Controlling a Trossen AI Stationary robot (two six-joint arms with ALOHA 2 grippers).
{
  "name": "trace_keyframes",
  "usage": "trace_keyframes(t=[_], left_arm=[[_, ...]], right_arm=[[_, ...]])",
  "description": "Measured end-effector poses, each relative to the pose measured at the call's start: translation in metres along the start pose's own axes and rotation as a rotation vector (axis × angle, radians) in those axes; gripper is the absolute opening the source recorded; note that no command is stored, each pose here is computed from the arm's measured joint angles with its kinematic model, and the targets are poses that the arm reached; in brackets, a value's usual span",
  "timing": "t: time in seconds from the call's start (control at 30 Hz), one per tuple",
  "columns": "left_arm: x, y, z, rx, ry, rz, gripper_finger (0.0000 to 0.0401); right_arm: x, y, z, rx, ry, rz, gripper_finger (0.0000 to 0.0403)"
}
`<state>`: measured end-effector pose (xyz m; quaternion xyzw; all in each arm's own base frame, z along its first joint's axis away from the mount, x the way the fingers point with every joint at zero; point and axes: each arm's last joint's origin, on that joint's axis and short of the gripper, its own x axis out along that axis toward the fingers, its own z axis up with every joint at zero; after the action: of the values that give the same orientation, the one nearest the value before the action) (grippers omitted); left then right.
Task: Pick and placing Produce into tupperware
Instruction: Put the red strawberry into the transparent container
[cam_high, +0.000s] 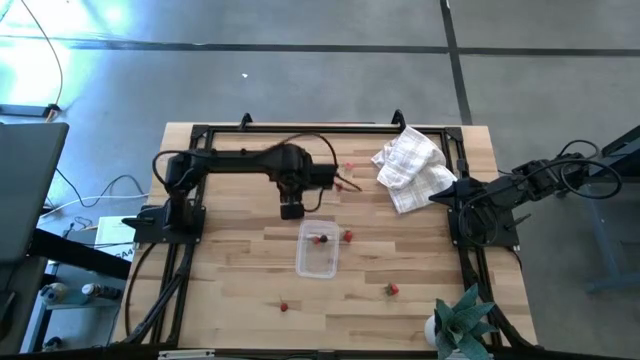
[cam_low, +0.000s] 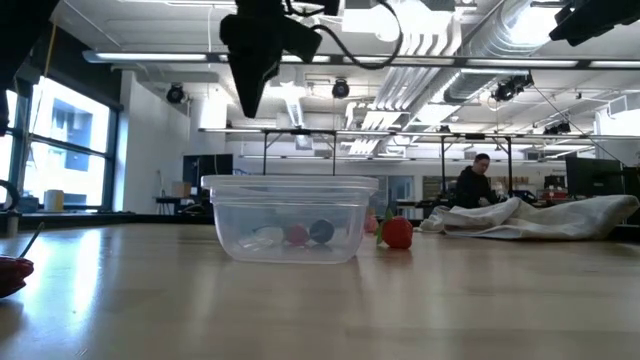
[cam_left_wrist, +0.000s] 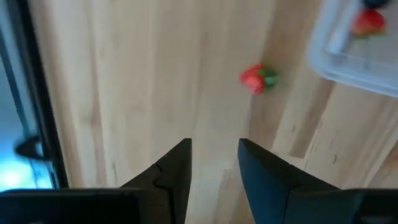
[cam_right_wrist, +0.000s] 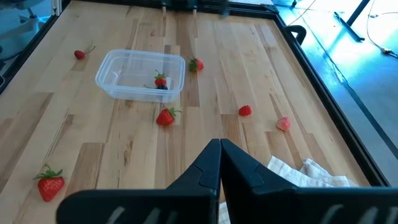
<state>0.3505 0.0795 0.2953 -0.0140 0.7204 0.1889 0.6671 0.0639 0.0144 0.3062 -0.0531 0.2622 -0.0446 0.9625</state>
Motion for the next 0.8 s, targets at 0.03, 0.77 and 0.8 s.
trace_keyframes(t=[0.03,0.77,0.8], left_arm=[[-0.001,0.005,-0.002,-0.043,0.009,0.013,0.0120],[0.083,0.008,-0.012,-0.859,-0.191,-0.422,0.0120],[0.084,0.009,-0.014,-0.897,-0.174,-0.405,0.0120]], right_arm=[[0.000,0.000,0.000,0.000,0.000,0.000,0.0000],[0.000,0.000,0.000,0.000,0.000,0.000,0.0000],[0.000,0.000,0.000,0.000,0.000,0.000,0.0000]])
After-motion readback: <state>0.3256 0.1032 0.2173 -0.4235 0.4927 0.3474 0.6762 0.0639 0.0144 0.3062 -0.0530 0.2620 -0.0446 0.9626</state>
